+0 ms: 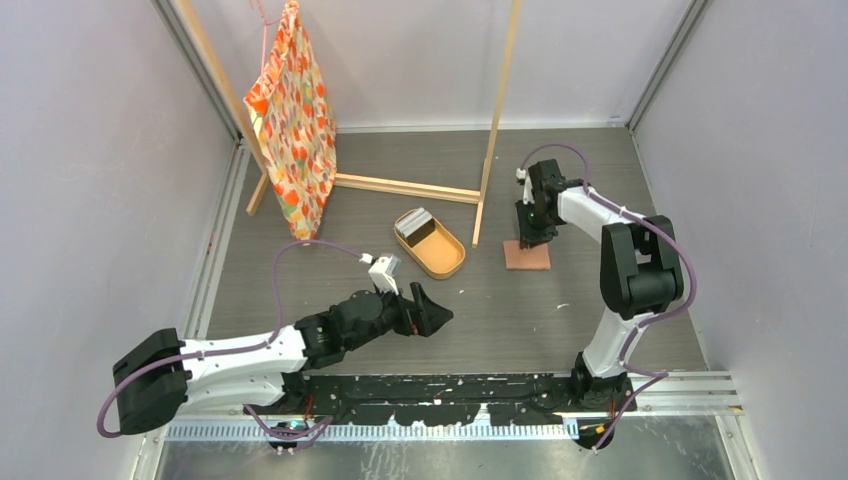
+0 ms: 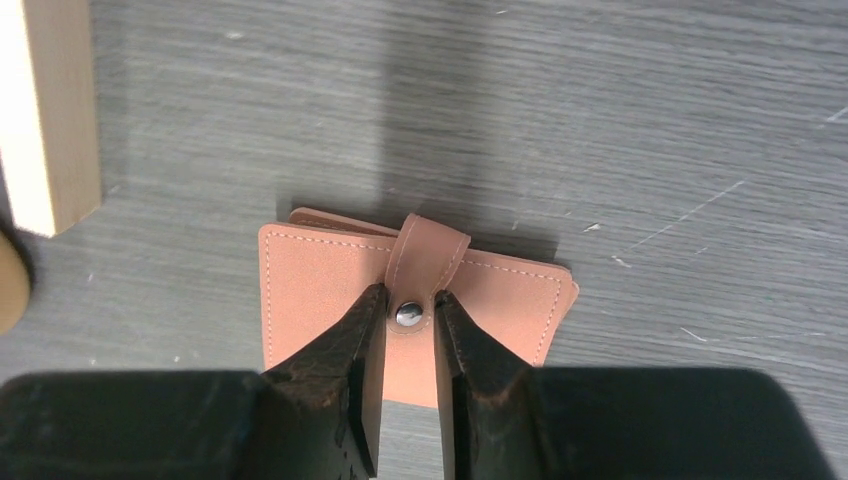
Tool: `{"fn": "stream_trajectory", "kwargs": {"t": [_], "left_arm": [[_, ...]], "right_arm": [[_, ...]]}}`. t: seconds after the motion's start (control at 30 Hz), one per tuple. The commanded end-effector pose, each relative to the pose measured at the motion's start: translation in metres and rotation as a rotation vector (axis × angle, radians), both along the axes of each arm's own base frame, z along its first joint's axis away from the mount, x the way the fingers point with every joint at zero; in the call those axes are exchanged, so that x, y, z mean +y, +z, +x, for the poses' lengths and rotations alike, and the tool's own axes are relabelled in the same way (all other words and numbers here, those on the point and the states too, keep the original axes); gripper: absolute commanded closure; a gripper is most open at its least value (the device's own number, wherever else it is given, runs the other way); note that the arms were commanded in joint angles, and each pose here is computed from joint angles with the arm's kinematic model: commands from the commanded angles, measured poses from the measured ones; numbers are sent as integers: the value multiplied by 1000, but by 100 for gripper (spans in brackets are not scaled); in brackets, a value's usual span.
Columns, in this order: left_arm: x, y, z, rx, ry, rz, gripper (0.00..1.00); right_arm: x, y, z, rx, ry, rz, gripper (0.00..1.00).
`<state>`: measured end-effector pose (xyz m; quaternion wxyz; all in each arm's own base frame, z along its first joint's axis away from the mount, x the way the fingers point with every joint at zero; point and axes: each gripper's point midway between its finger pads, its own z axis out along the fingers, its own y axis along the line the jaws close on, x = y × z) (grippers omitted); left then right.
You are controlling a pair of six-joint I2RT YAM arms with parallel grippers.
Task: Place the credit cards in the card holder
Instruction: Move the card holder to the center of the board.
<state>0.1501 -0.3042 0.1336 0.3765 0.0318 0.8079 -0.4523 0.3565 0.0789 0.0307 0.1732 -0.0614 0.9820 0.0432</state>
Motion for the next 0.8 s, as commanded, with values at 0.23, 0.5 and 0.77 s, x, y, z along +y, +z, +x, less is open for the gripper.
{"fn": "stream_trajectory", "kwargs": {"t": [0.23,0.5,0.77], "left_arm": [[-9,9,0,-12,-10,-63,7],[-23,3,14,-22,30,-101,10],[-66,5,35,-6,48,-163,11]], "right_arm": [[44,52,-39,-20,365,240,99],[72,66,-74,21,509,393,99],[90,67,-88,34,601,403,99]]}}
